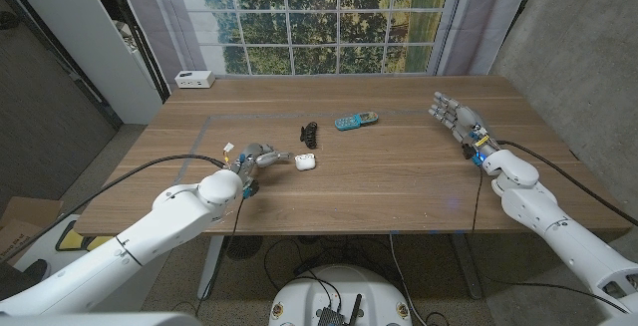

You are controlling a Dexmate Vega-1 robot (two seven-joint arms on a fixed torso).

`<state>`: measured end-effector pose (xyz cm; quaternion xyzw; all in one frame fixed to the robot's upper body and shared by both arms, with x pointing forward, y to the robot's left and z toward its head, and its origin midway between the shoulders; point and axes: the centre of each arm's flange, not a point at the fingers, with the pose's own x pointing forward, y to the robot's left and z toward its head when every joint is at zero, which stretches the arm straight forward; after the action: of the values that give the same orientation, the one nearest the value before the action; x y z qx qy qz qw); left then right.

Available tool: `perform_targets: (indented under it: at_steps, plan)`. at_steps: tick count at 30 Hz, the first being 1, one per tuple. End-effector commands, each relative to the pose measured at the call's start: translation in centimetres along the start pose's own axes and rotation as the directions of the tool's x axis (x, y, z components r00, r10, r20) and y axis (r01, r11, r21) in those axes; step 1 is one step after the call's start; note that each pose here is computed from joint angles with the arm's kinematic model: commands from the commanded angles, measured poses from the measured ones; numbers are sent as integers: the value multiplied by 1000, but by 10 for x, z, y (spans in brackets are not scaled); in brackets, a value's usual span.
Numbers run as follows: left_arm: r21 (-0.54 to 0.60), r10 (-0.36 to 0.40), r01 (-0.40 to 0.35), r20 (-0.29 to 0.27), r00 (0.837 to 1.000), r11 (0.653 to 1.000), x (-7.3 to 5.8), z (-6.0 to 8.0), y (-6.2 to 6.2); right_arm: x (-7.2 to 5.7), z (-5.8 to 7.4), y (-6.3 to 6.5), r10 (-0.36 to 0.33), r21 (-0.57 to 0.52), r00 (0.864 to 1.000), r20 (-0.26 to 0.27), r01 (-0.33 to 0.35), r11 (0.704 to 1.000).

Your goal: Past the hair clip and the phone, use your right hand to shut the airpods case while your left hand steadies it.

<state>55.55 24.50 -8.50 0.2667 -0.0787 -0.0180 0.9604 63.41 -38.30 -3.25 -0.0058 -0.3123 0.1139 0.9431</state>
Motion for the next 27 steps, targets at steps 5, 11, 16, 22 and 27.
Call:
perform_targets:
  at_steps: [5, 11, 16, 22, 27]
  plan:
    - [7, -66, 67, -98, 993, 998, 4, -8, -19, -15, -2, -13, -31, 14, 999, 12, 31, 999]
    - [16, -68, 70, -110, 992, 997, 6, -9, -23, -19, -2, -19, -43, 22, 999, 19, 43, 999]
    - [20, -43, 45, -105, 994, 999, 2, -10, -23, -23, -2, -23, -56, 27, 998, 19, 55, 998]
    - [47, -35, 41, -125, 992, 998, 3, -8, -27, -26, -4, -27, -60, 39, 998, 21, 59, 997]
    - [65, -14, 23, -139, 990, 998, 3, -4, -34, -28, -4, -33, -65, 42, 998, 22, 64, 997]
